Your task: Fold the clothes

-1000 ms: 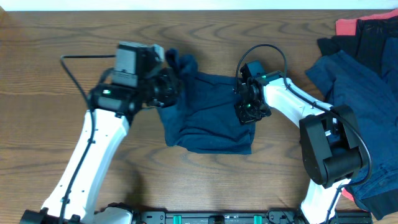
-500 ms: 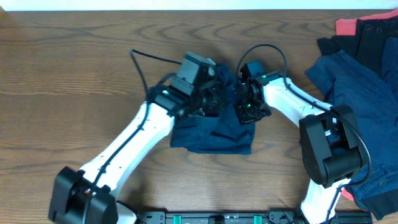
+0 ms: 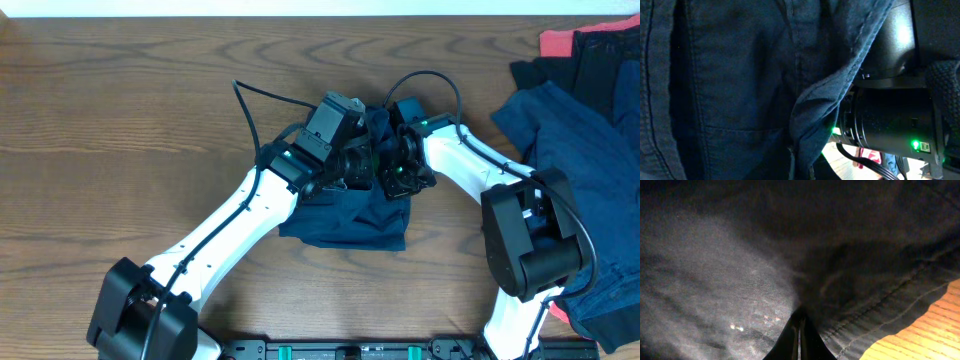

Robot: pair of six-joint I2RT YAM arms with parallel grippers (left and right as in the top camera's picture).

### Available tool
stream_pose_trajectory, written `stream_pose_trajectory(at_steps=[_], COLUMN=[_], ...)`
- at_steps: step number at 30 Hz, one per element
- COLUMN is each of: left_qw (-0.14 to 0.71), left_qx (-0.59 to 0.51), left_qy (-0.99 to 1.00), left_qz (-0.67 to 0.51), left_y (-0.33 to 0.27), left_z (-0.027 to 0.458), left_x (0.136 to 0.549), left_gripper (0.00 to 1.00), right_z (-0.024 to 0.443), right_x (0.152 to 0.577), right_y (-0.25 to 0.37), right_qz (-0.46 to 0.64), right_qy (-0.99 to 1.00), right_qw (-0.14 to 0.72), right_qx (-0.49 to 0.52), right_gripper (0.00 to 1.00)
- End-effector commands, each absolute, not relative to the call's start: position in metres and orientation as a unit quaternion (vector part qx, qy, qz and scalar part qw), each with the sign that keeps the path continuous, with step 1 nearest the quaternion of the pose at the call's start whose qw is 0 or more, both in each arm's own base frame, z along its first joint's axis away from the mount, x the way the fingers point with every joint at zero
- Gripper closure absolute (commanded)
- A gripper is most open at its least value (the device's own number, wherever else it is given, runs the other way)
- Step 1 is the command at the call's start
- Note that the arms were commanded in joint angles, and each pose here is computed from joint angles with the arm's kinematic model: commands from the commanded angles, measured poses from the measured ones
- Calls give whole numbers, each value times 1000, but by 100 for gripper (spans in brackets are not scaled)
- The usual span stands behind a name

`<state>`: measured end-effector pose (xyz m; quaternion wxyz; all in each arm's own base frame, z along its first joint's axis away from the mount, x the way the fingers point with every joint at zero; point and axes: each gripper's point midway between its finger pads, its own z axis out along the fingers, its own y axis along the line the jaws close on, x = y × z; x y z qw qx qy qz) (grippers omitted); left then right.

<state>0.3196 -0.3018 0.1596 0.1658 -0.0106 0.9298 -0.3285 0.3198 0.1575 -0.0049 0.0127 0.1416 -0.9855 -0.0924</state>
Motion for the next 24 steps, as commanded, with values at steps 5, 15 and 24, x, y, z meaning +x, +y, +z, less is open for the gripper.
stream_pose_trajectory(at_steps=[5, 15, 24], left_qw=[176, 191, 210], left_qx=[-10, 3, -28], left_qy=[924, 921, 920], left_qz=[-340, -339, -330], left_y=[-307, -303, -271], left_z=[172, 175, 182], left_x=[324, 331, 351], left_gripper=[83, 59, 59], right_z=[-29, -29, -16], right_x=[303, 303, 307], right_y=[148, 147, 140], right_qz=[-73, -73, -50], right_qy=[-985, -985, -990], right_qw=[56, 57, 45], right_qx=[147, 147, 125], right_gripper=[96, 96, 99])
